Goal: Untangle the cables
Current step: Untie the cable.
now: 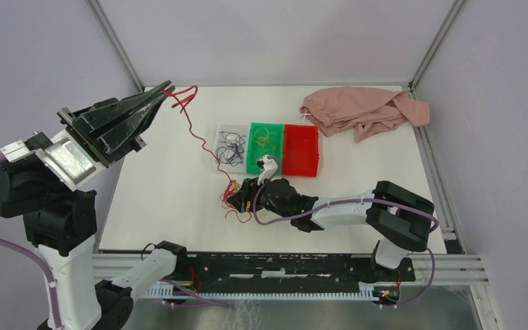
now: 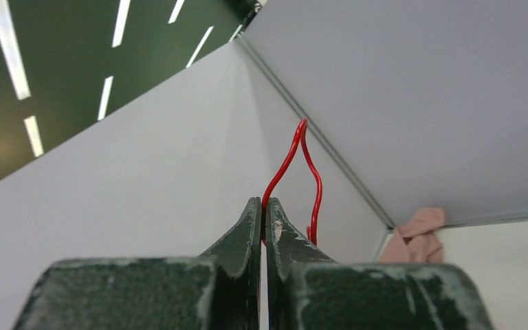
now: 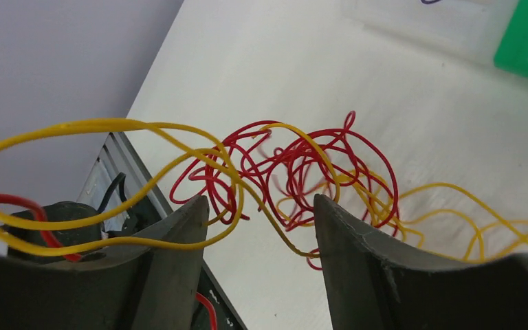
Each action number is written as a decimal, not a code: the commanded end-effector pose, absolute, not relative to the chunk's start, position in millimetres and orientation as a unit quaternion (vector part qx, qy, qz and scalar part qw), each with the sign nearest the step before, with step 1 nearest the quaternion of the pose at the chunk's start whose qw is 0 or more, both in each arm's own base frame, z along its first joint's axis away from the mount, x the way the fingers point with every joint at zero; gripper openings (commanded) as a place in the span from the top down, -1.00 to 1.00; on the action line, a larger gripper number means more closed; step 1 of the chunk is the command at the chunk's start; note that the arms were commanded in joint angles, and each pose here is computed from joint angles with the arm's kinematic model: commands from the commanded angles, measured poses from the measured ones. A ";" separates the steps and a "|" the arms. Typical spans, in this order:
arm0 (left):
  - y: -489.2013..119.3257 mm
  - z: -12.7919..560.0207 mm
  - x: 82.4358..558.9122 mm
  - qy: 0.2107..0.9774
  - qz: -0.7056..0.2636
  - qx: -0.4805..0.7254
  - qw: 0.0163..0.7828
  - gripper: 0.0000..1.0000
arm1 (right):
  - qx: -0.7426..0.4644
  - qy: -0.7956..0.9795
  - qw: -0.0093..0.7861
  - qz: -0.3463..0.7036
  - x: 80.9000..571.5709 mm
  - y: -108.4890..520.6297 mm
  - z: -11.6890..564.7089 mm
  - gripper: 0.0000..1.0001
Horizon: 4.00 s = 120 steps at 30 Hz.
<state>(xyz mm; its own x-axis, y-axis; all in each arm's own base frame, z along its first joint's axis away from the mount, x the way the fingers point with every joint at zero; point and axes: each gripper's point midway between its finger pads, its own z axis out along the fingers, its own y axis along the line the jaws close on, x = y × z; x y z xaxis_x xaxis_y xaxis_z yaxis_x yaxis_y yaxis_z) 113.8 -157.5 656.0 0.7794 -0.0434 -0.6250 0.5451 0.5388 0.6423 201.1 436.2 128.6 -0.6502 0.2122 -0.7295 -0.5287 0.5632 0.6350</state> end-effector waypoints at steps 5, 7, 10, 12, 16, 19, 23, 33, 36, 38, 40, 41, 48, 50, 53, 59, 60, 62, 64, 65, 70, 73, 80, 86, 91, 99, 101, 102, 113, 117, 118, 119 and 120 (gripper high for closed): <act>-126.4 732.1 119.5 0.160 -0.014 0.377 0.912 0.94 | -0.084 0.795 0.403 0.444 201.0 429.0 103.1 -0.24; -119.9 746.9 117.0 0.138 0.019 0.364 0.921 0.94 | -0.081 0.801 0.396 0.441 199.0 426.6 92.4 -0.22; -111.4 764.9 110.8 0.099 0.071 0.348 0.929 0.94 | -0.077 0.807 0.385 0.440 195.2 423.9 79.9 -0.18; -107.0 774.4 109.1 0.082 0.097 0.339 0.932 0.94 | -0.074 0.812 0.381 0.437 193.2 420.7 71.8 -0.12; -105.7 782.0 108.8 0.077 0.107 0.337 0.932 0.94 | -0.068 0.816 0.375 0.435 190.0 417.3 62.8 0.02; -107.1 781.6 107.1 0.066 0.121 0.345 0.928 0.94 | -0.068 0.817 0.375 0.433 189.1 416.1 61.0 0.27; -91.7 799.9 100.5 0.026 0.189 0.304 0.933 0.94 | -0.063 0.829 0.370 0.414 189.8 410.4 50.3 0.72; -53.1 858.5 53.5 -0.091 0.377 0.191 0.902 0.94 | -0.005 0.875 0.368 0.315 196.3 365.2 6.1 1.00; -47.3 866.2 39.8 -0.107 0.379 0.170 0.904 0.94 | 0.002 0.876 0.373 0.305 196.7 357.5 4.8 1.00; -53.5 860.9 50.9 -0.083 0.365 0.198 0.906 0.94 | -0.005 0.872 0.374 0.315 196.2 362.1 11.2 1.00; -63.8 847.7 63.1 -0.066 0.345 0.232 0.907 0.94 | -0.016 0.865 0.376 0.332 195.5 369.6 23.2 0.93; -70.5 839.0 70.1 -0.058 0.333 0.253 0.906 0.94 | -0.023 0.860 0.377 0.344 194.4 373.8 31.5 0.81; -115.7 783.0 89.8 -0.025 0.237 0.394 0.888 0.94 | -0.099 0.824 0.382 0.408 179.7 394.9 104.7 0.18; -124.6 771.0 91.1 -0.019 0.209 0.421 0.882 0.94 | -0.119 0.813 0.394 0.412 177.9 391.6 127.1 0.03; -134.2 755.7 91.2 -0.014 0.175 0.448 0.877 0.94 | -0.139 0.793 0.420 0.419 176.1 383.5 167.4 -0.15; -144.9 730.3 98.1 0.011 0.124 0.478 0.869 0.94 | -0.164 0.752 0.468 0.435 171.9 365.1 246.2 -0.54; -146.2 727.0 100.0 0.016 0.116 0.481 0.869 0.94 | -0.167 0.744 0.477 0.437 171.7 362.9 257.9 -0.57; -148.9 720.6 103.2 0.027 0.098 0.486 0.868 0.94 | -0.171 0.729 0.490 0.446 169.9 359.1 279.6 -0.60; -150.8 715.6 106.1 0.041 0.077 0.488 0.869 0.94 | -0.169 0.717 0.501 0.454 170.0 357.3 296.3 -0.61; -152.0 712.6 108.1 0.050 0.064 0.488 0.869 0.94 | -0.167 0.711 0.506 0.459 170.4 357.3 304.2 -0.60; -157.1 697.3 120.9 0.088 0.016 0.489 0.867 0.94 | -0.160 0.681 0.524 0.486 173.5 369.2 337.0 -0.51; -156.6 696.3 123.7 0.101 -0.001 0.479 0.872 0.94 | -0.164 0.678 0.517 0.496 174.4 382.5 341.9 -0.47; -156.8 688.0 130.6 0.126 -0.022 0.472 0.872 0.94 | -0.169 0.677 0.509 0.505 174.9 395.2 343.8 -0.40; -159.2 675.0 135.0 0.139 -0.039 0.473 0.869 0.94 | -0.184 0.657 0.497 0.535 164.3 402.6 353.2 -0.40; -160.4 676.2 136.2 0.145 -0.059 0.465 0.871 0.94 | -0.190 0.657 0.489 0.542 162.9 410.1 352.9 -0.37; -162.8 677.9 147.3 0.178 -0.118 0.437 0.874 0.94 | -0.126 0.672 0.535 0.496 192.4 388.1 354.4 0.09; -164.1 676.3 151.4 0.191 -0.135 0.431 0.871 0.94 | -0.116 0.668 0.540 0.498 196.1 384.1 357.4 0.16; -164.9 675.2 152.5 0.196 -0.143 0.429 0.870 0.94 | -0.114 0.667 0.540 0.501 196.5 383.4 358.4 0.19; -178.3 647.1 184.6 0.243 -0.182 0.439 0.845 0.94 | -0.087 0.679 0.537 0.493 209.4 360.7 350.6 0.23; -184.2 645.6 198.8 0.248 -0.188 0.440 0.842 0.94 | -0.072 0.698 0.553 0.450 221.4 342.5 338.9 0.06; -186.2 645.9 202.4 0.249 -0.190 0.440 0.842 0.94 | -0.068 0.701 0.557 0.440 224.4 337.6 336.4 0.05; -188.5 646.0 206.3 0.250 -0.192 0.439 0.841 0.94 | -0.064 0.704 0.560 0.431 227.6 332.8 334.1 0.03; -191.3 645.7 211.2 0.252 -0.194 0.439 0.841 0.94 | -0.057 0.709 0.564 0.419 231.0 326.7 330.9 0.01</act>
<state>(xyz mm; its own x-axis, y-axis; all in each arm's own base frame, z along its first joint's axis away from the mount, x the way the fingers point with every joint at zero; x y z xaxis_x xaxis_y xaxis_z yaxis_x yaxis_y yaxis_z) 201.9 -185.4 638.0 0.8102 -0.0732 -0.5816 0.5256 0.5300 0.6655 218.6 350.7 332.5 -0.4034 0.3765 -0.8340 -0.6099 0.5688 0.5518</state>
